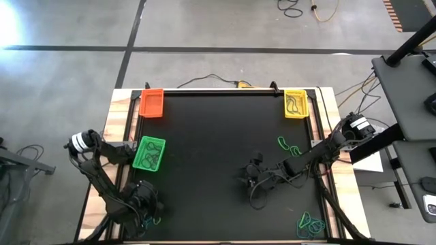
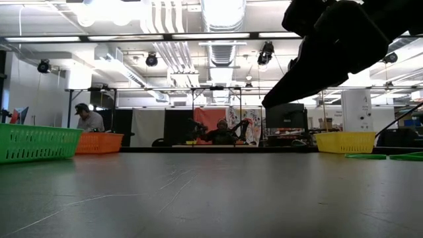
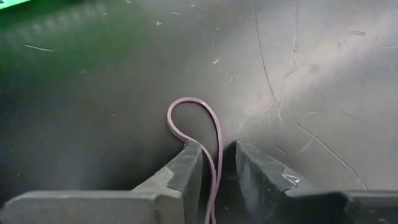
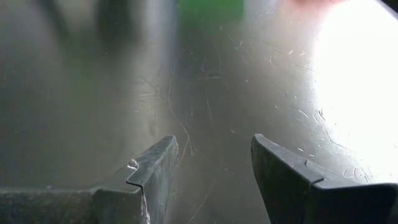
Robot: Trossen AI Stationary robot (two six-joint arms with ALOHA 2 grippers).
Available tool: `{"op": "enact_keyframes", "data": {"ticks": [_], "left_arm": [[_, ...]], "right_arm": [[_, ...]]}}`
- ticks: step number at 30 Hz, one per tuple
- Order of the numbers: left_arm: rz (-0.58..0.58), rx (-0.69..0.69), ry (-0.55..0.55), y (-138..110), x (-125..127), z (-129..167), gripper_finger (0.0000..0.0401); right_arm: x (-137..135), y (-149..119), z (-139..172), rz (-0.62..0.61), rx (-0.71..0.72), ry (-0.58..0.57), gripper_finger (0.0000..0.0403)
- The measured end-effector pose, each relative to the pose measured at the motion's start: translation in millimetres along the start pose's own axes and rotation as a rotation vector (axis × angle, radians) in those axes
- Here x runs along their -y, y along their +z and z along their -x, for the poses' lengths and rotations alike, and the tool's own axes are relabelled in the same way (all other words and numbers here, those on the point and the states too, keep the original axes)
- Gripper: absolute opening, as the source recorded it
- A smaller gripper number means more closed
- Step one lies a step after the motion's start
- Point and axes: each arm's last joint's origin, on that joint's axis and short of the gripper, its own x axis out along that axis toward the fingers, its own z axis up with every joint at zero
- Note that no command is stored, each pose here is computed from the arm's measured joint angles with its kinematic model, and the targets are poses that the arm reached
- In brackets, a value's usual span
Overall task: Sort rubber bands into baskets
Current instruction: Put the bottom left violet rubber band into the green bin
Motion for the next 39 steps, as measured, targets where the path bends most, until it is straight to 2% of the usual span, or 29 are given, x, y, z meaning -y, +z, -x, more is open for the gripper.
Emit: {"op": "enact_keyframes", "data": {"ticks": [8,16,25,30,34,39], "left_arm": [[0.019,0.016,-0.026,1.7,2.4,-2.2,0.0005],[-0.001,0.033,-0.036,2.7,3.1,-2.6,0.0001],[-0.149,0.163,-0.111,16.5,24.7,4.6,0.0],[-0.219,0.222,-0.119,37.8,35.3,8.0,0.0],[-0.295,0.249,-0.1,63.7,38.7,14.3,0.0],[-0.335,0.372,-0.057,102.9,20.9,39.9,0.0]], "right_arm": [[0.0,0.0,0.0,0.0,0.0,0.0,0.0199],[0.0,0.0,0.0,0.01,0.0,-0.001,0.0199],[-0.2,1.0,0.0,0.019,0.01,0.001,0.0199],[-0.5,2.0,0.0,0.019,0.019,0.004,0.0199],[-0.5,2.0,0.0,0.029,0.02,0.003,0.0199],[-0.5,1.9,0.0,0.029,0.019,0.004,0.0199]]}}
